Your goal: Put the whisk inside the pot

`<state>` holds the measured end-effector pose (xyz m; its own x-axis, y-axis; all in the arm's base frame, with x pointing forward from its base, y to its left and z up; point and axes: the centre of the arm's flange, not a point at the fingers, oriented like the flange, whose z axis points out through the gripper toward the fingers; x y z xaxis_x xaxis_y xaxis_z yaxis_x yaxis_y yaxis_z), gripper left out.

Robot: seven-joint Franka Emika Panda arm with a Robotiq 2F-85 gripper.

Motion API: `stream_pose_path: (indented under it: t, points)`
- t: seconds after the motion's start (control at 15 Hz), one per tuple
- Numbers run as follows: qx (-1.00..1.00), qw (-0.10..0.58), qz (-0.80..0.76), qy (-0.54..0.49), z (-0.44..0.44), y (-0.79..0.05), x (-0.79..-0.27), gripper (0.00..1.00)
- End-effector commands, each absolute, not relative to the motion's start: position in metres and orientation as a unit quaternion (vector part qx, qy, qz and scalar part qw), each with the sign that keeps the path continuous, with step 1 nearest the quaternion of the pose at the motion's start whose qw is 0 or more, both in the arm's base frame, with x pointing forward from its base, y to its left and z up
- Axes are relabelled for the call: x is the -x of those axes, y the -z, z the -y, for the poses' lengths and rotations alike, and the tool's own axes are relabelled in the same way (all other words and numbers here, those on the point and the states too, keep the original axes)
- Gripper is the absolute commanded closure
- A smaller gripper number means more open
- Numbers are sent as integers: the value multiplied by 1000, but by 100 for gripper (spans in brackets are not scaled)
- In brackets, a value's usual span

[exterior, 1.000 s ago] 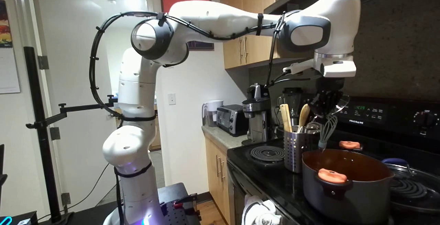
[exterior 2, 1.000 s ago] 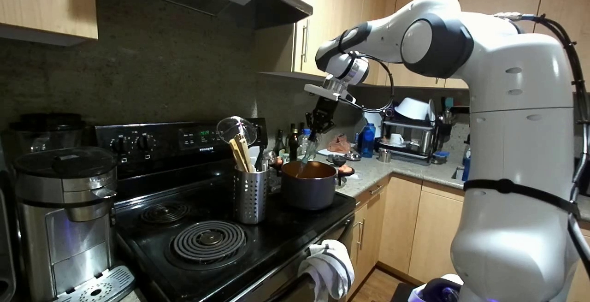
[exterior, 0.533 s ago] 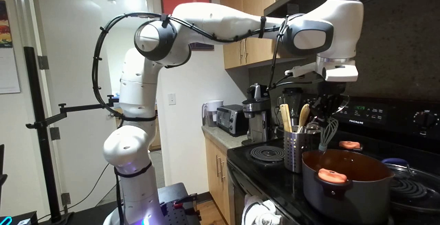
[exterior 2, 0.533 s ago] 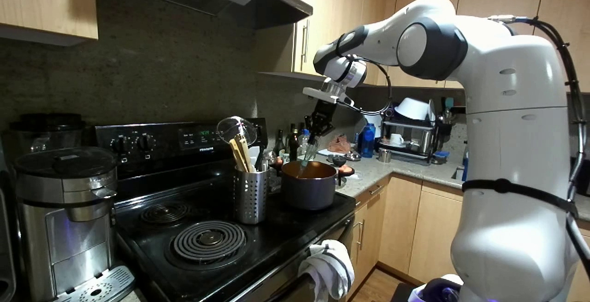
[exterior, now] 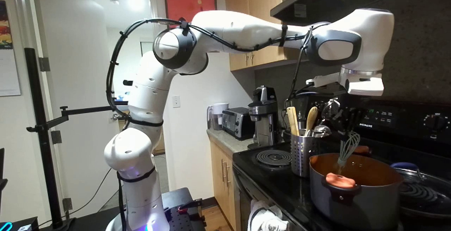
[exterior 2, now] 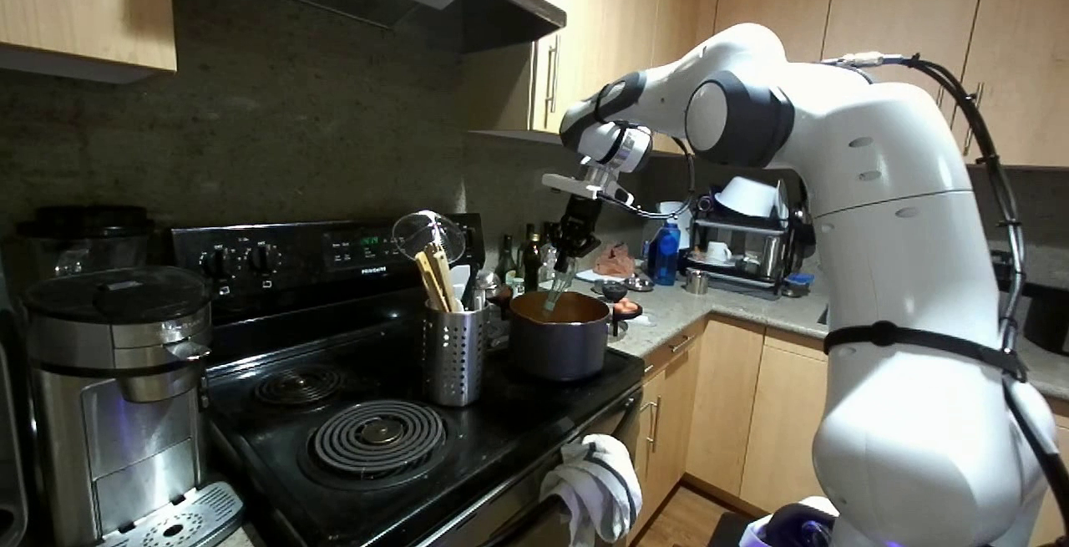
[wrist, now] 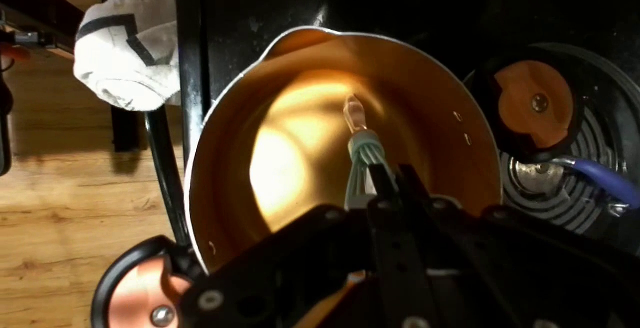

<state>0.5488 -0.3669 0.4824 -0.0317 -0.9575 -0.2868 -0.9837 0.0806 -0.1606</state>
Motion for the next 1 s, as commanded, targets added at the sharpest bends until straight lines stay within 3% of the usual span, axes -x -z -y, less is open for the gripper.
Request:
stream_pose_path:
  t: [0.0,0.73,0.87,0.93]
  points:
    - [657,178,-731,-59,384,-491,-569,98]
    - [615,160,-766,-99,418,-463,-585,98]
    - [608,158,-771,-101,424,-462,-585,75]
    - [606,158,-773,-100,427,-461,-585,76]
